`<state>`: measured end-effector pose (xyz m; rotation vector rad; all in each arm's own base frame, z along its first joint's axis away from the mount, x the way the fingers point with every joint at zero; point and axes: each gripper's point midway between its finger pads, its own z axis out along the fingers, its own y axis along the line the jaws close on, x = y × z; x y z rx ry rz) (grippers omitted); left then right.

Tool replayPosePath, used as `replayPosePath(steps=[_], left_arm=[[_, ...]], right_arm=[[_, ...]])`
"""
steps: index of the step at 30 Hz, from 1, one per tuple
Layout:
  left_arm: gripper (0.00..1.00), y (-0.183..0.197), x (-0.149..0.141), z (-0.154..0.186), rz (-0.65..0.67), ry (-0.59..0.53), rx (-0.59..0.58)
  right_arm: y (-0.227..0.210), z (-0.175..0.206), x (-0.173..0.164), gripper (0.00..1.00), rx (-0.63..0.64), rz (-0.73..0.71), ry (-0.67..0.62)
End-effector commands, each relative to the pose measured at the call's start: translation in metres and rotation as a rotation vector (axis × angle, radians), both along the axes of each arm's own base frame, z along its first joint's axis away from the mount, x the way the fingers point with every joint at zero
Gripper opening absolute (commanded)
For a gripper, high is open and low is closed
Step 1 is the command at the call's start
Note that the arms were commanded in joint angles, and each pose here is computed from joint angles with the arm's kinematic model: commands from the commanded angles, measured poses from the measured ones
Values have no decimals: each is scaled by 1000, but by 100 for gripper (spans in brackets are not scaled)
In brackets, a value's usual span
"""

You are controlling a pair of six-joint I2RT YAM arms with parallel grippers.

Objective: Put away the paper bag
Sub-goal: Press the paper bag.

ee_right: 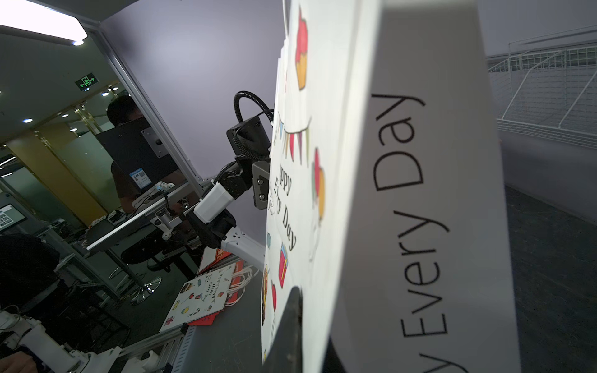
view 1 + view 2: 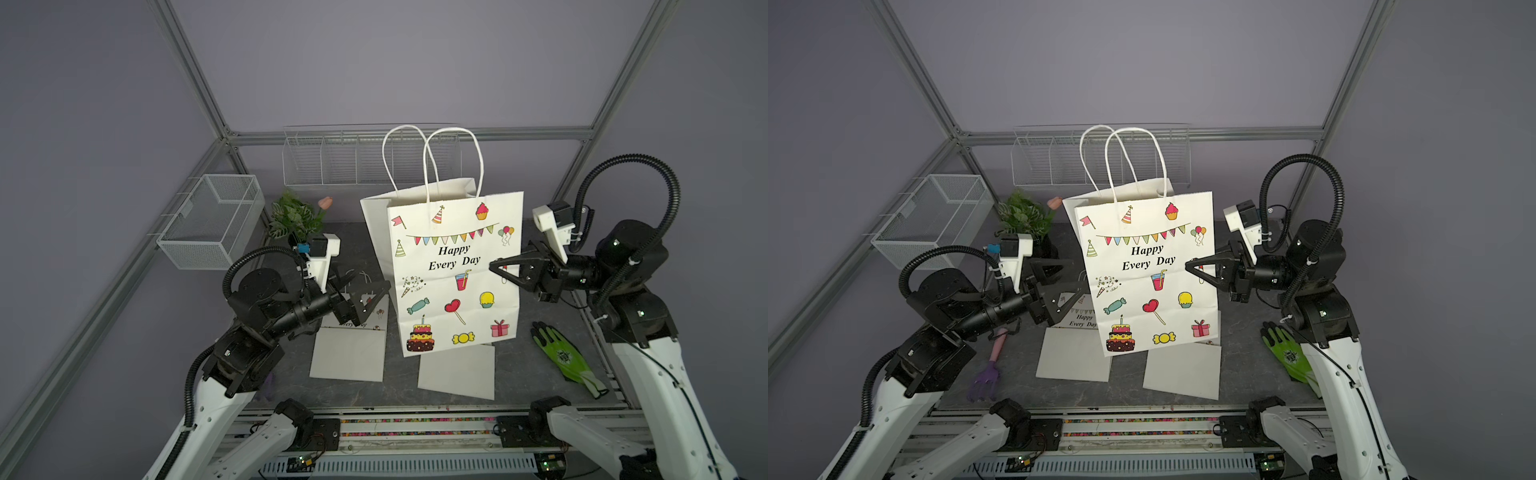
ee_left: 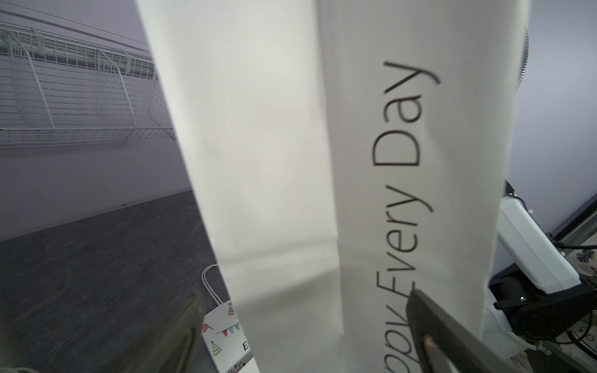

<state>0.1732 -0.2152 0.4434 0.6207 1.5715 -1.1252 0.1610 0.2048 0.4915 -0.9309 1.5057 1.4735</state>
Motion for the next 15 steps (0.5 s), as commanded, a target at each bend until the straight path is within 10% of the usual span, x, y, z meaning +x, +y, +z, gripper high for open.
replayPosePath(steps=[1,15], left_arm=[[98,2,3,-24,12,-11,74],[96,-21,11,-20,-252,17,-151]], right_arm=[[-2,17,-13,7,22,57,-35],[1,28,-11,7,34,106,-33]])
